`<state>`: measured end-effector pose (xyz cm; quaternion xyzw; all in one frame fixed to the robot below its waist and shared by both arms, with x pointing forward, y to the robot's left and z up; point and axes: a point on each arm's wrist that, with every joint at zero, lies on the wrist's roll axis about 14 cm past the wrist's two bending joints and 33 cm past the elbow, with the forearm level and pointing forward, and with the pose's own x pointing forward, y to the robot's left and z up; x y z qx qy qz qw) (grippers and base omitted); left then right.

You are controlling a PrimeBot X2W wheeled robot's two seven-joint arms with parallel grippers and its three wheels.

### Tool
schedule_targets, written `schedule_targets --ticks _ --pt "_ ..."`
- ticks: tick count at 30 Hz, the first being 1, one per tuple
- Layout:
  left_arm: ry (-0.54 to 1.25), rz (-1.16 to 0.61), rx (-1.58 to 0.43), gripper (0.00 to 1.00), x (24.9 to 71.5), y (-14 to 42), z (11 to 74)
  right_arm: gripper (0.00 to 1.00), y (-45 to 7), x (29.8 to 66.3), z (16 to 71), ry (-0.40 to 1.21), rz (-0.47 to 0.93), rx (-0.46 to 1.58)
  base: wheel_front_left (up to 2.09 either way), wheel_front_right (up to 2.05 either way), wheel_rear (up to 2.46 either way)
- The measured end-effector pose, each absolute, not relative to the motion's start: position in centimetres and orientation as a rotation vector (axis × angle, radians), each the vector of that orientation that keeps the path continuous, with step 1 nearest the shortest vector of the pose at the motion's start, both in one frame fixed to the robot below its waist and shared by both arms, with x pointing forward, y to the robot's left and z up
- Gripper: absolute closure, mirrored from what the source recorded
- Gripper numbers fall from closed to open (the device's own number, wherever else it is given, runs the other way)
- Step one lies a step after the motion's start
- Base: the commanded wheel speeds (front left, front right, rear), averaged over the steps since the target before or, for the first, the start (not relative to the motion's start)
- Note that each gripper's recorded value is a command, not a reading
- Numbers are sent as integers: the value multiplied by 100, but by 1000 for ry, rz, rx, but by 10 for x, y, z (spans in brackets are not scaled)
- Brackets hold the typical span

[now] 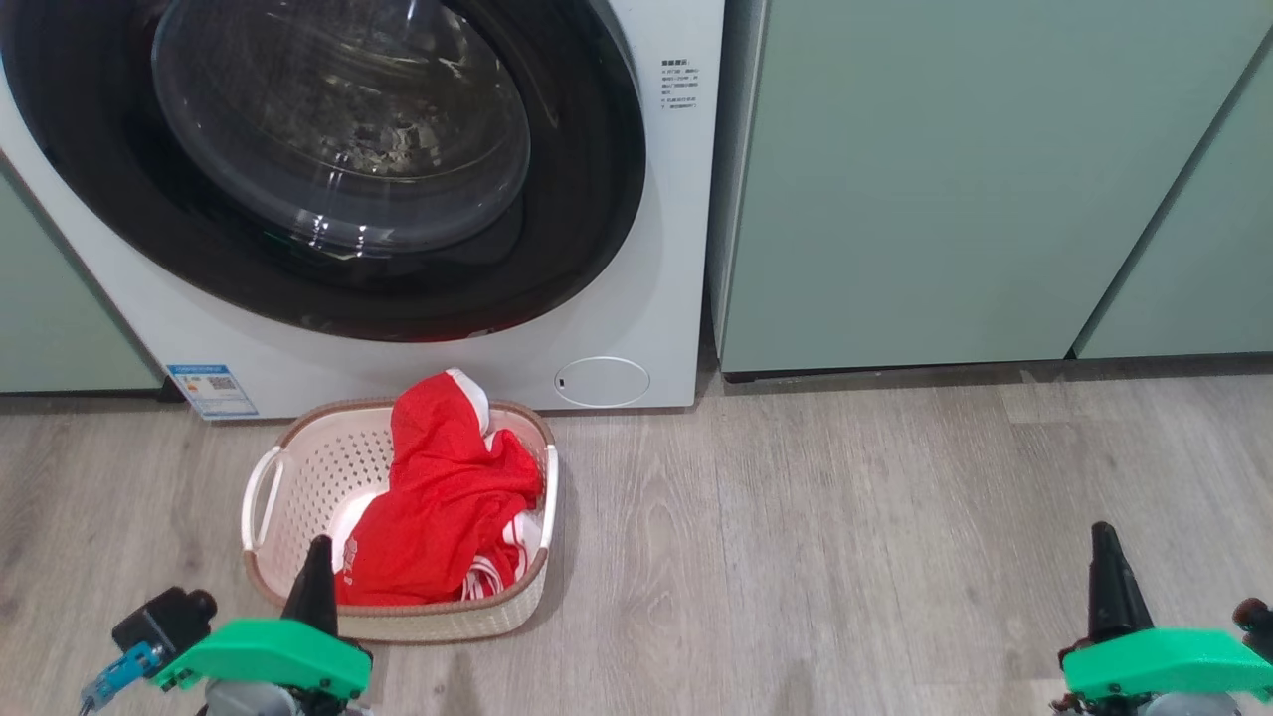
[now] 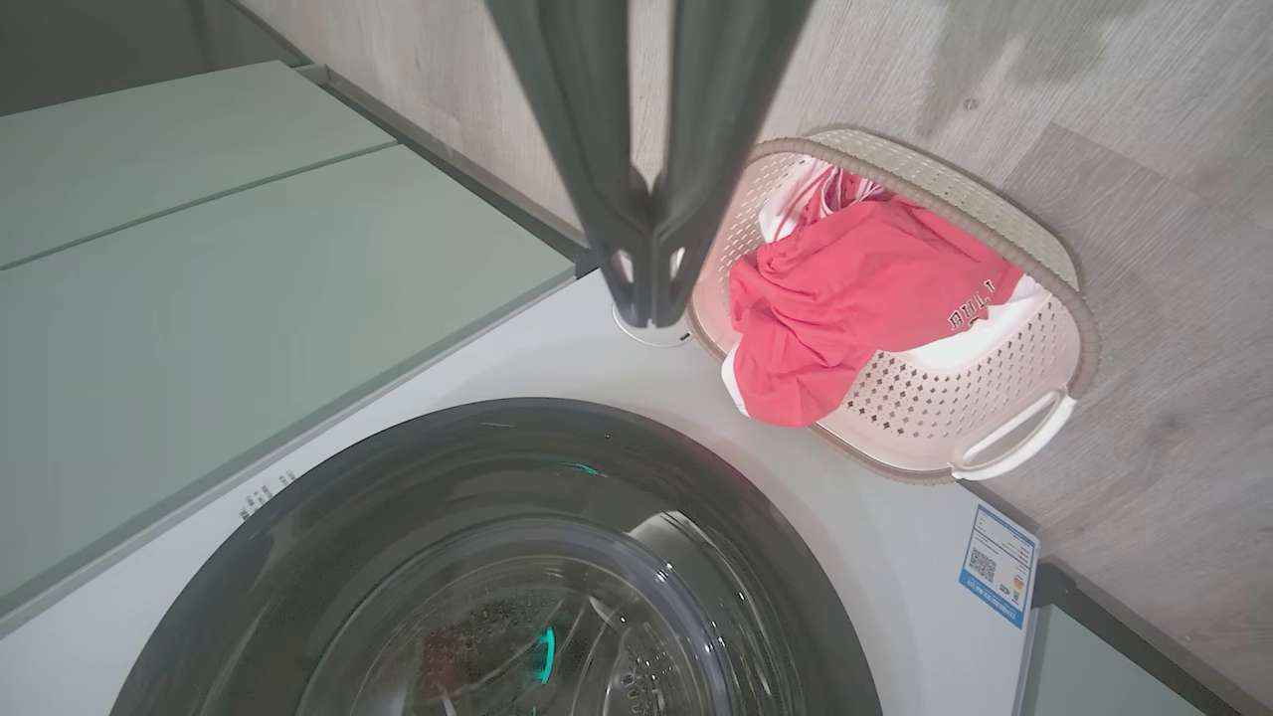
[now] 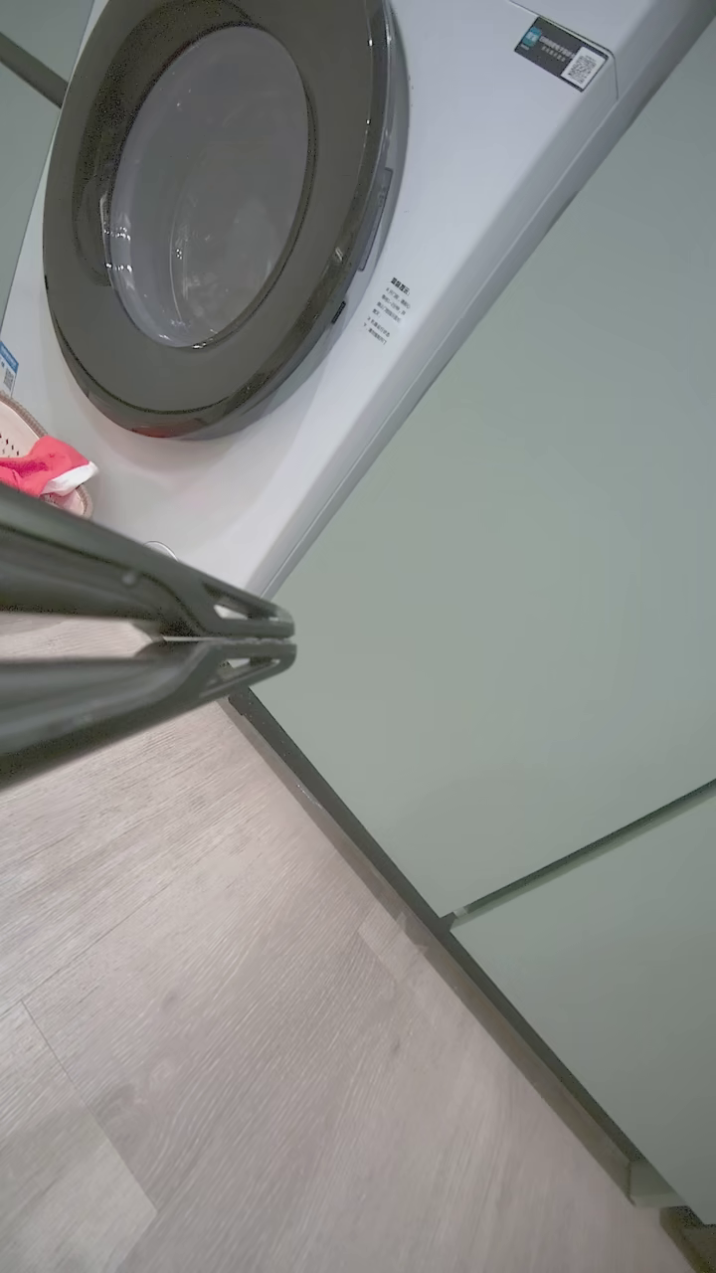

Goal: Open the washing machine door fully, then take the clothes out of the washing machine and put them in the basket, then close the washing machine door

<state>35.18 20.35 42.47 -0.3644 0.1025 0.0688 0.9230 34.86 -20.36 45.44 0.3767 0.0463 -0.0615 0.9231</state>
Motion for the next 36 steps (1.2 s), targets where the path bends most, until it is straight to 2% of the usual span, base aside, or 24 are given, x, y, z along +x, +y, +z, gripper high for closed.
schedule_targets --ticks 36 --pt "164 142 -1126 100 362 198 444 100 -206 359 459 94 -144 1141 0 0 0"
